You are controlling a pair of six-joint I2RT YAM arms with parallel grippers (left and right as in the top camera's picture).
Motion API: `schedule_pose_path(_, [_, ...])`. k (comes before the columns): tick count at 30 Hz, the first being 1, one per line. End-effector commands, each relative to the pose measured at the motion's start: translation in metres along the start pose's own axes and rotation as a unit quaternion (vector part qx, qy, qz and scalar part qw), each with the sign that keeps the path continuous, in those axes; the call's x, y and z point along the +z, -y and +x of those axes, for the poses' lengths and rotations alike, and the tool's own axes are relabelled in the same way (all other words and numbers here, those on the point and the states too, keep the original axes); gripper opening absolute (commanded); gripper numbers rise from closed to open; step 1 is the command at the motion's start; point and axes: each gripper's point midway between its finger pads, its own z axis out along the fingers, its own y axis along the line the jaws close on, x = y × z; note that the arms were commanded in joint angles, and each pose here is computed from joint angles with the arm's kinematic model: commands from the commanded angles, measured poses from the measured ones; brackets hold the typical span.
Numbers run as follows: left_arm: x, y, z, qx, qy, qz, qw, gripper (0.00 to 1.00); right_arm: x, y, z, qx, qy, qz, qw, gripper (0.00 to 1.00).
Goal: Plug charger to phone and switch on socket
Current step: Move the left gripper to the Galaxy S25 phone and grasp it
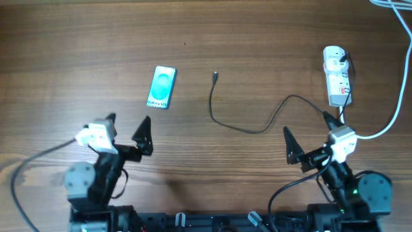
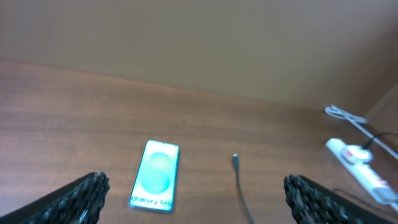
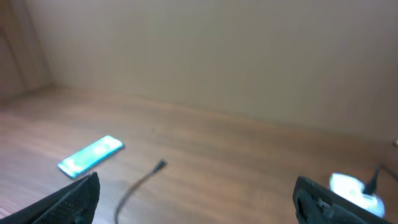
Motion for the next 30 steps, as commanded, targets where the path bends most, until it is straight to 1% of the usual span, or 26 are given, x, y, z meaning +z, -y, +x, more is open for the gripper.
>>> schedule_pose_path(1, [0.000,0.022,-0.045,0.023,-0.029,0.028,0.999,1.00,-0.004,-0.008,-0.036,0.015,-0.025,-0.023,0.999,1.00])
schedule_pose_path(2, [0.003,0.023,-0.052,0.017,-0.046,0.025,0.998,1.00,-0.003,-0.009,-0.045,0.023,-0.043,-0.029,0.998,1.00])
schedule_pose_path(3, [0.009,0.025,-0.066,0.010,-0.078,0.019,0.997,1.00,-0.002,-0.012,-0.056,0.035,-0.072,-0.041,0.996,1.00])
schedule_pose_path(5, [0.017,0.028,-0.080,0.009,-0.116,0.017,0.993,1.00,0.002,-0.014,-0.064,0.052,-0.109,-0.051,0.991,1.00])
schedule_pose_path(6, [0.021,0.031,-0.087,0.011,-0.139,0.019,0.990,1.00,0.004,-0.014,-0.069,0.068,-0.143,-0.056,0.986,1.00])
schedule_pose_path(9, [0.037,0.042,-0.102,0.012,-0.206,0.019,0.978,1.00,0.009,-0.012,-0.073,0.100,-0.215,-0.058,0.970,1.00])
schedule_pose_path(11, [0.054,0.045,-0.104,0.015,-0.262,0.000,0.965,1.00,0.014,-0.010,-0.072,0.123,-0.268,-0.058,0.954,1.00])
schedule_pose_path(12, [0.068,0.046,-0.098,0.023,-0.306,-0.018,0.951,1.00,0.019,-0.008,-0.067,0.137,-0.301,-0.059,0.942,1.00])
schedule_pose_path(14, [0.086,0.043,-0.085,0.029,-0.356,-0.037,0.933,1.00,0.026,-0.006,-0.057,0.155,-0.337,-0.059,0.927,1.00])
schedule_pose_path(18, [0.119,0.030,-0.042,0.011,-0.433,-0.046,0.900,1.00,0.046,-0.004,-0.034,0.185,-0.386,-0.072,0.901,1.00])
schedule_pose_path(19, [0.127,0.025,-0.029,0.007,-0.451,-0.050,0.891,1.00,0.056,-0.001,-0.028,0.205,-0.396,-0.065,0.893,1.00])
schedule_pose_path(21, [0.134,0.021,-0.017,0.004,-0.467,-0.053,0.882,1.00,0.063,0.001,-0.018,0.236,-0.415,-0.055,0.877,1.00])
schedule_pose_path(24, [0.148,0.016,-0.001,0.000,-0.481,-0.054,0.875,1.00,0.071,0.004,-0.004,0.239,-0.438,-0.058,0.865,1.00])
schedule_pose_path(25, [0.154,0.012,0.006,0.003,-0.487,-0.061,0.871,0.98,0.072,0.004,-0.002,0.241,-0.442,-0.057,0.862,1.00])
schedule_pose_path(29, [0.170,-0.019,0.044,0.019,-0.530,-0.114,0.840,0.92,0.074,0.005,0.001,0.244,-0.446,-0.057,0.859,1.00])
schedule_pose_path(30, [0.174,-0.027,0.057,0.020,-0.544,-0.126,0.829,0.92,0.074,0.005,0.001,0.244,-0.446,-0.056,0.859,1.00])
